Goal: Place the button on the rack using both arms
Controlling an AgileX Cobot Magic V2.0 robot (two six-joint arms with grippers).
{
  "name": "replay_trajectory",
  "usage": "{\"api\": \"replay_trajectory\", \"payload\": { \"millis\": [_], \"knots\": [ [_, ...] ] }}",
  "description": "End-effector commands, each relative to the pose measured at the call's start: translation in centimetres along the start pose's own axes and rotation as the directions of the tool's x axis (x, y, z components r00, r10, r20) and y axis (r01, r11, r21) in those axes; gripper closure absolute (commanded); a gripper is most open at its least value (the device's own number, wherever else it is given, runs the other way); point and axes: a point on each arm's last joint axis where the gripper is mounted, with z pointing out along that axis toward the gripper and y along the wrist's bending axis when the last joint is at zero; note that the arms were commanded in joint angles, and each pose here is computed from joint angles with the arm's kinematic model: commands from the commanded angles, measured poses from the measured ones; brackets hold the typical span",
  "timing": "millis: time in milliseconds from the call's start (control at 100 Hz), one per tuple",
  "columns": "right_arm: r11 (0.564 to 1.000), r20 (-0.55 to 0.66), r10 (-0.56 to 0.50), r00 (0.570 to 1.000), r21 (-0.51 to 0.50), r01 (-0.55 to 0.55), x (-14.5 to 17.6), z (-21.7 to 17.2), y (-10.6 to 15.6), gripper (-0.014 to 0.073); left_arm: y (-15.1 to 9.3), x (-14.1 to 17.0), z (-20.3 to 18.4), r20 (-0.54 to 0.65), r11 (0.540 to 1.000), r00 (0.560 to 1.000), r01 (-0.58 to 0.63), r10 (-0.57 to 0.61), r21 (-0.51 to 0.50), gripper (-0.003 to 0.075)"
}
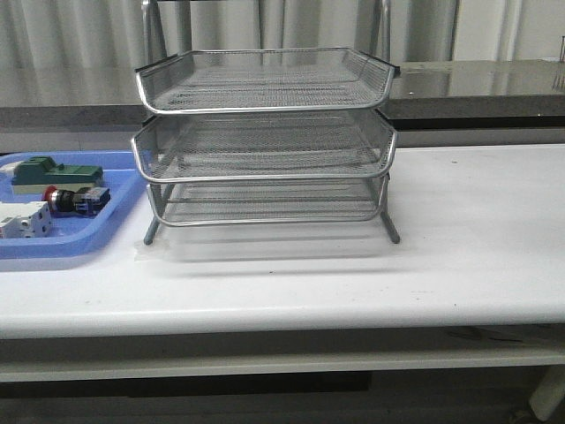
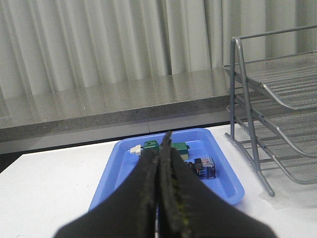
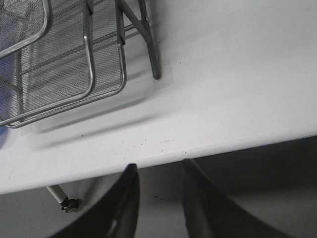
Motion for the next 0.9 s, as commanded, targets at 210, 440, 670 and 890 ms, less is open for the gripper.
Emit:
{"api": "replay_trajectory", "payload": {
  "millis": [210, 440, 670, 890],
  "knots": [
    [0.994, 0.093, 0.1, 0.991, -0.06, -0.095, -2.0, 1.4, 0.9, 0.0233, -0.1, 0.2, -0.2, 0.077, 1.0, 0.997, 0.008, -0.008, -0.001, 0.0741],
    [0.986, 0.042, 0.096, 0.995, -0.138, -0.089, -2.4, 4.7, 3.2, 0.0233, -0.1, 0.2, -0.2, 0.077, 1.0, 0.997, 0.008, -0.008, -0.001, 0.0741],
    [0.981, -0.014, 0.108, 0.994, -0.16, -0.109, -3.3, 8.5, 4.0, 0.0233, -0.1, 0.2, -0.2, 0.077, 1.0, 0.997, 0.008, -0.008, -0.001, 0.0741],
    [0.973, -0.07, 0.099, 0.993, -0.201, -0.112, -3.9, 11.5, 4.6, 0.0233, -0.1, 0.2, -0.2, 0.077, 1.0, 0.997, 0.008, -0.008, -0.001, 0.0741]
  ]
}}
